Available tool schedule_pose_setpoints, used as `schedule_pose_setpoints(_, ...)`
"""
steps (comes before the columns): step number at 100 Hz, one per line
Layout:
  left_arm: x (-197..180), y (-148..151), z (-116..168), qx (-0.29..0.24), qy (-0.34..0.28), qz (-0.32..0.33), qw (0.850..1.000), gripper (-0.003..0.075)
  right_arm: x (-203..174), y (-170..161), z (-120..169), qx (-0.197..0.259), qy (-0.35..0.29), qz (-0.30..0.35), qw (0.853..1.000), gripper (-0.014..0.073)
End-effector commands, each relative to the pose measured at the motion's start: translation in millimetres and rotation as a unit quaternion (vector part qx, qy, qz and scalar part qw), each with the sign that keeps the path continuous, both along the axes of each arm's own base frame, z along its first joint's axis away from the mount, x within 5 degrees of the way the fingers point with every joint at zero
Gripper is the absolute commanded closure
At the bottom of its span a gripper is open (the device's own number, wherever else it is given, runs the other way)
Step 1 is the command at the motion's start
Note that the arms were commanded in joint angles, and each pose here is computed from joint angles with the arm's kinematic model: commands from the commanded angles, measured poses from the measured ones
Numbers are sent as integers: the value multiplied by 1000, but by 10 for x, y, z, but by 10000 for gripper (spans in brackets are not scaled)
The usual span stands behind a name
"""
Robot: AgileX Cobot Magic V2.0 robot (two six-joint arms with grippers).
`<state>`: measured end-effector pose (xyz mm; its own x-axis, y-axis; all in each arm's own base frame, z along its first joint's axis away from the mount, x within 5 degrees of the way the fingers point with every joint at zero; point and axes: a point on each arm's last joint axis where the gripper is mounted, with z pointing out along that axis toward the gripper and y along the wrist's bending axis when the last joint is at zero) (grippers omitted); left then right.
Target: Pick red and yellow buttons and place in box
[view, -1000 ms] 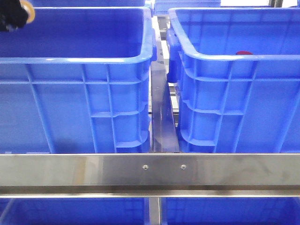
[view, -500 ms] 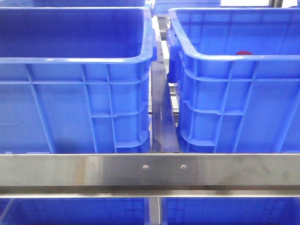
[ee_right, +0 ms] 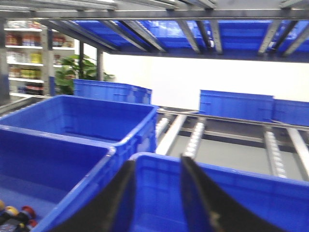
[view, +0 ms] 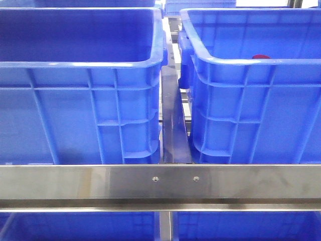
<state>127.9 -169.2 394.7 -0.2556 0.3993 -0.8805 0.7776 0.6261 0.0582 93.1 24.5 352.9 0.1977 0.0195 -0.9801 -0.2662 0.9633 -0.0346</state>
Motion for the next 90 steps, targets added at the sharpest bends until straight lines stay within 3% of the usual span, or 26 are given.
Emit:
schedule_pose_setpoints(1,-21,-6,189,-48,-37,-8,998,739,-49,67,135,42,-26,51,997,136)
schedule_pose_setpoints(12,-21,-6,189,-48,-37,-8,998,739,-89,141,156,45,-37,98,993,25)
schedule_pose_setpoints(29,-21,-6,189,-48,-37,-8,998,739,-95,179,160,145,3,149,978,22)
schedule_pose_setpoints(38,-21,-6,189,-48,-37,-8,998,739,-64,223,151,192,33,188,963,22)
schedule_pose_setpoints(50,-21,-6,189,-48,-37,-8,998,739,23,329,118,242,89,268,928,22)
schedule_pose_setpoints(70,-21,-6,189,-48,-37,-8,998,739,301,466,-30,321,213,367,847,22)
schedule_pose_setpoints(90,-22,-7,189,-49,-36,-9,998,739,550,528,-148,346,276,408,798,22)
